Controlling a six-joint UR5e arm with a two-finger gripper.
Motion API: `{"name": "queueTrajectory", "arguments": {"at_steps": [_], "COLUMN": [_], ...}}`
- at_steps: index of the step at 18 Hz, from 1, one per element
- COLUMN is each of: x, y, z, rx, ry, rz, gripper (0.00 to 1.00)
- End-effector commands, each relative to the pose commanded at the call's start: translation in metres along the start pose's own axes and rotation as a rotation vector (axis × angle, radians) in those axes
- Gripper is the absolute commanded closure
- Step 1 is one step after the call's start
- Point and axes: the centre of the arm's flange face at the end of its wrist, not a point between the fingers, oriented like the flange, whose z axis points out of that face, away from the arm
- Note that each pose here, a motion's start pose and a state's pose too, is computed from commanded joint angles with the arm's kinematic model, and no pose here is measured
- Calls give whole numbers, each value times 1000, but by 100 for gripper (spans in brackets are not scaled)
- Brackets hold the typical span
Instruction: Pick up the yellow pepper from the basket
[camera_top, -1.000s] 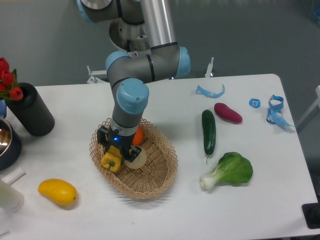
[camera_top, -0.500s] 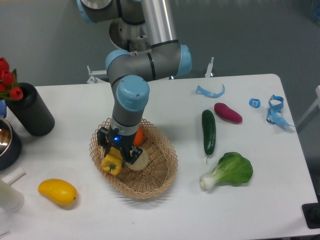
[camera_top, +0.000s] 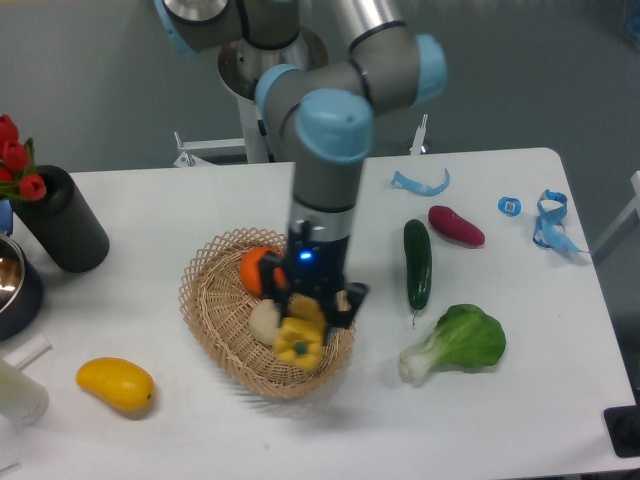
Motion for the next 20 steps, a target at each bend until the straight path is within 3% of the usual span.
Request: {"name": "queueTrajectory", "arguments": {"at_steps": [8, 15, 20], "x": [-86, -110, -115], "y": [53, 80, 76], "z": [-14, -12, -14], "rx": [-25, -44, -42], "ry": [-77, -87, -91], "rz": [76, 77, 75], "gripper": [72, 72, 72]}}
